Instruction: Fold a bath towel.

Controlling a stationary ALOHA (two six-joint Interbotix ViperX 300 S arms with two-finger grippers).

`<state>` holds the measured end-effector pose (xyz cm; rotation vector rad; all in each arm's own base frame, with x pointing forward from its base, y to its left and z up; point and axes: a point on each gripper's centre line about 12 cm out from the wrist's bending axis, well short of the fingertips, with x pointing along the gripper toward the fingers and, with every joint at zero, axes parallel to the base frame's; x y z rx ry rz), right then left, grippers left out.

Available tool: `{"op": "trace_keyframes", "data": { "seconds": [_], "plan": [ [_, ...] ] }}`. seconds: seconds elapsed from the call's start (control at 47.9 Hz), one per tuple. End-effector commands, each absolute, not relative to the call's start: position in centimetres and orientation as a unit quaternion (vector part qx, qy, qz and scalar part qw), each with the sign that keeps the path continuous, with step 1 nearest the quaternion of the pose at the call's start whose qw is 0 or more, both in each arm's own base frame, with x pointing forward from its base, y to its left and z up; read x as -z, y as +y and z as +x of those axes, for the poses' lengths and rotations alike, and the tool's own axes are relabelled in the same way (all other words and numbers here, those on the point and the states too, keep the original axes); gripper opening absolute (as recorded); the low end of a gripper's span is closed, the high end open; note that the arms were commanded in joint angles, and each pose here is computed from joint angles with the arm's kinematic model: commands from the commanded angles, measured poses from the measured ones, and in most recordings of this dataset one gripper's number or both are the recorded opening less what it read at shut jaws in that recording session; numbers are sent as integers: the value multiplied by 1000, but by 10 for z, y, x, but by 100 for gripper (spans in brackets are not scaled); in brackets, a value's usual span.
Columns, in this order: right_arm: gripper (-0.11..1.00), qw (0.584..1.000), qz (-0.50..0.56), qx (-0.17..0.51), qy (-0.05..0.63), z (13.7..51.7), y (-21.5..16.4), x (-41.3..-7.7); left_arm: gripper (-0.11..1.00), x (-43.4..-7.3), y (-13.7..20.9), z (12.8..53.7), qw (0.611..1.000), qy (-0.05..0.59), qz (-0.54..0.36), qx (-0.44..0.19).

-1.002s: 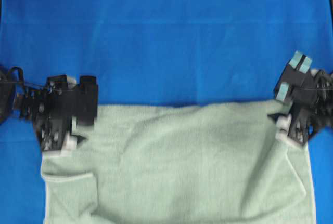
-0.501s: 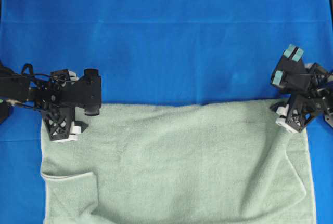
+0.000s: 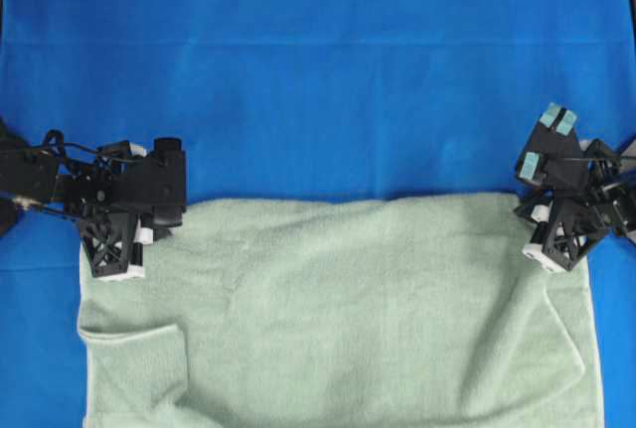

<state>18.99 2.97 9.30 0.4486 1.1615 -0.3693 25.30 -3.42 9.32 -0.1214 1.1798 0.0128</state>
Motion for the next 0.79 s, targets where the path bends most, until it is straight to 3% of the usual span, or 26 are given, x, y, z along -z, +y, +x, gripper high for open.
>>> {"op": "trace_keyframes", "data": {
  "seconds": [0.0, 0.167, 0.522, 0.647, 0.772],
  "plan": [
    [9, 800, 213, 167, 535, 193, 33, -99, 11, -103, -34, 257, 834, 549, -57, -5],
    [9, 810, 215, 182, 514, 200, 30, -131, 11, -143, -35, 264, 843, 535, -62, -4],
    [9, 881, 197, 152, 402, 199, 24, -263, 11, -278, -36, 262, 890, 449, -73, 11],
    [9, 904, 188, 131, 360, 195, 25, -291, 11, -299, -35, 252, 903, 422, -77, 15],
    [9, 914, 152, 153, 343, 196, 15, -294, 11, -303, -36, 247, 911, 404, -85, 18]
  ]
}}
